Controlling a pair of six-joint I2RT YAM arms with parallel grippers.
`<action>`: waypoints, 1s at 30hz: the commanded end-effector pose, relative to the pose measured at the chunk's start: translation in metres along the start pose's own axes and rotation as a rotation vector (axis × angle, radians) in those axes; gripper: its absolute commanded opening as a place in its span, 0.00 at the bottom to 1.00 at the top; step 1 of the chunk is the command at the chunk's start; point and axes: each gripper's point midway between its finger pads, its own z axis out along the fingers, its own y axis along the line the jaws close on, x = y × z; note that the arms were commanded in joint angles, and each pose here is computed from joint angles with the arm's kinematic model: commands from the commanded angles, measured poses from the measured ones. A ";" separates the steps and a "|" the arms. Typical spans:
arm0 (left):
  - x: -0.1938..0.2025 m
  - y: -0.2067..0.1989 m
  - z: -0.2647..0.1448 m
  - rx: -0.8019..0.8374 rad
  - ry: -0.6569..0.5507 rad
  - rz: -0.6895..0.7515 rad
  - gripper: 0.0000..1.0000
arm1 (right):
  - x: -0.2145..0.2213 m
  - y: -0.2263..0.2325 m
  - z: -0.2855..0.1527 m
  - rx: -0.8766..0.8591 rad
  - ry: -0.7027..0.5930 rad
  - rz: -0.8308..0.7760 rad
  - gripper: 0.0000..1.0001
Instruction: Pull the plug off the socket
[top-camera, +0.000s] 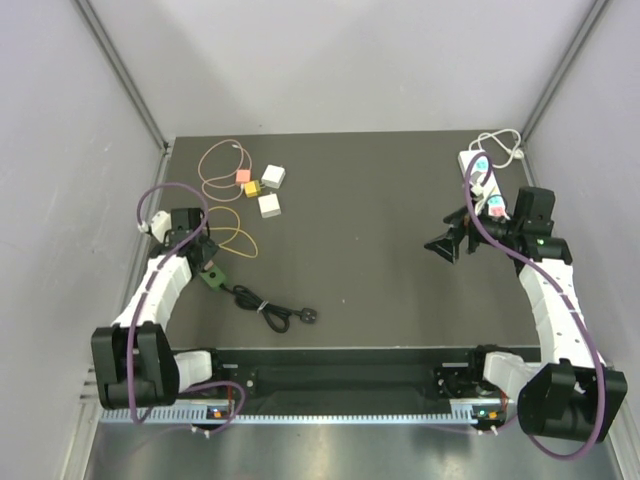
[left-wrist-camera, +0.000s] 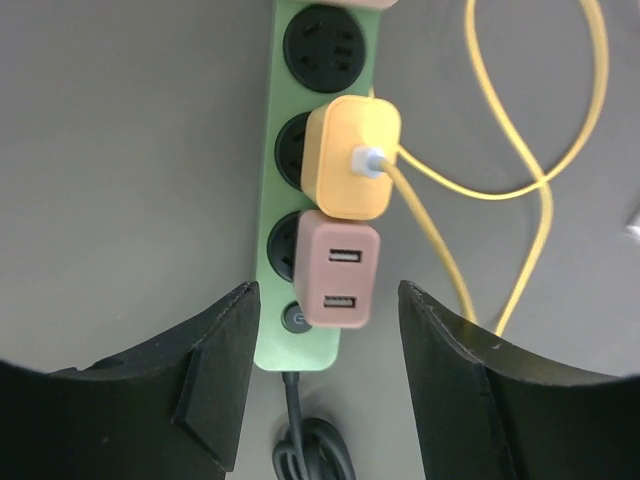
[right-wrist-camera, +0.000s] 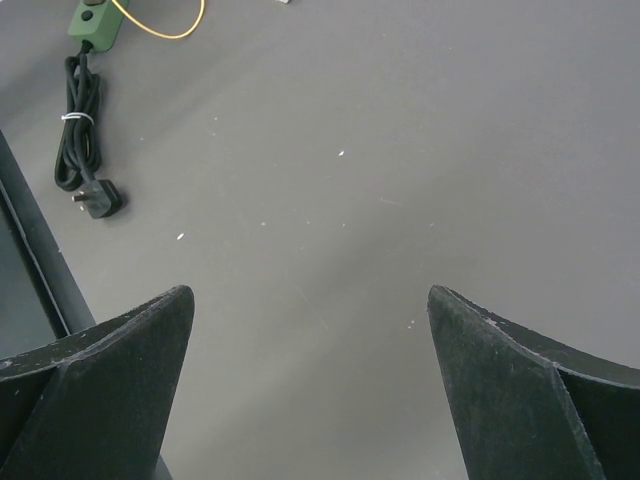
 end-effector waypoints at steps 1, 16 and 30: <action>-0.010 -0.010 0.009 0.017 -0.021 -0.008 0.62 | -0.012 0.004 -0.005 -0.015 -0.040 -0.038 1.00; -0.008 -0.009 0.034 -0.039 -0.001 0.039 0.56 | -0.013 0.001 -0.008 -0.014 -0.048 -0.028 1.00; -0.010 -0.069 -0.017 0.377 0.043 0.184 0.00 | -0.011 -0.001 -0.008 -0.014 -0.048 -0.017 1.00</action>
